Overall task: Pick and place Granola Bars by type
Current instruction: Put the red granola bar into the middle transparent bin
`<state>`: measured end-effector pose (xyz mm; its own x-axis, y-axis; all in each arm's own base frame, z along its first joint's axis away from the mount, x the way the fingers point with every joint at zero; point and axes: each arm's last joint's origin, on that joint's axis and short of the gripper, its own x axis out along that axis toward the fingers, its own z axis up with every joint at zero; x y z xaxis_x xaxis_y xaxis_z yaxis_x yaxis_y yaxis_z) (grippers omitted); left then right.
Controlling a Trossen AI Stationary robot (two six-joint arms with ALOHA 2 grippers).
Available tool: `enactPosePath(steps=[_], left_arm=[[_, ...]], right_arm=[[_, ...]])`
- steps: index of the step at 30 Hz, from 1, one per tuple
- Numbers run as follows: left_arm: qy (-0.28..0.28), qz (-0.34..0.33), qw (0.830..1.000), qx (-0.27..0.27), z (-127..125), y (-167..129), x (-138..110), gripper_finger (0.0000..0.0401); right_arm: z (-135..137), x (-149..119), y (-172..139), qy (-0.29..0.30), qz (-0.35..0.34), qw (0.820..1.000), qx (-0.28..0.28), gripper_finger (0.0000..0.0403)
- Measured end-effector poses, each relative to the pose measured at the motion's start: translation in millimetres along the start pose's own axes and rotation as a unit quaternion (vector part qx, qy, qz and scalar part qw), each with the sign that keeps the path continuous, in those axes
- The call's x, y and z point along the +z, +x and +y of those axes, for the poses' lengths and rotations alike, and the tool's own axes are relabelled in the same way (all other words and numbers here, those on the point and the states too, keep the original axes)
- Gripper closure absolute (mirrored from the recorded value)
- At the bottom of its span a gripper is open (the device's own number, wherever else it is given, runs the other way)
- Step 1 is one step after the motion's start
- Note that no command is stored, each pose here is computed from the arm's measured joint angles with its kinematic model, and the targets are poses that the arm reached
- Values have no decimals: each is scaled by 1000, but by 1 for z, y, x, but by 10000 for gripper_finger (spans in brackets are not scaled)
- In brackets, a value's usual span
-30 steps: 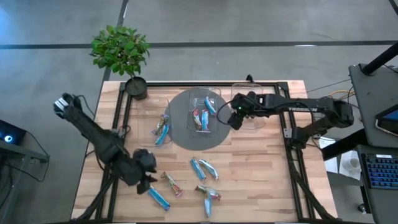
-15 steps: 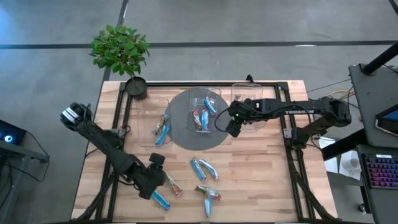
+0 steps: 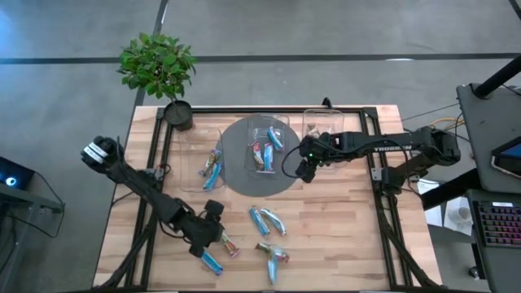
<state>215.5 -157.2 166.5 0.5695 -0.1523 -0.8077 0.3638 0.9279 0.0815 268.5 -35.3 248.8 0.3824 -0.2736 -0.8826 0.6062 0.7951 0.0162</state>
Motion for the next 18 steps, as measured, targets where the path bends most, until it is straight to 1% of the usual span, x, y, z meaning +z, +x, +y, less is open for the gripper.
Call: enactPosePath(steps=[4,7,10,13,18], left_arm=[[-3,24,1000,7,4,11,-9,224],[-4,38,999,-4,4,17,-12,224],[-20,44,999,-19,2,18,-13,224],[-42,46,998,-20,2,19,-13,225],[-59,48,997,-21,2,19,-14,246]], right_arm=[[0,-2,0,-3,6,1000,-3,179],[0,-3,0,-4,11,1000,-6,179],[0,-3,0,-4,11,1000,-6,179],[0,-2,0,-5,9,1000,-7,179],[-2,-1,-1,-4,-10,999,-39,179]])
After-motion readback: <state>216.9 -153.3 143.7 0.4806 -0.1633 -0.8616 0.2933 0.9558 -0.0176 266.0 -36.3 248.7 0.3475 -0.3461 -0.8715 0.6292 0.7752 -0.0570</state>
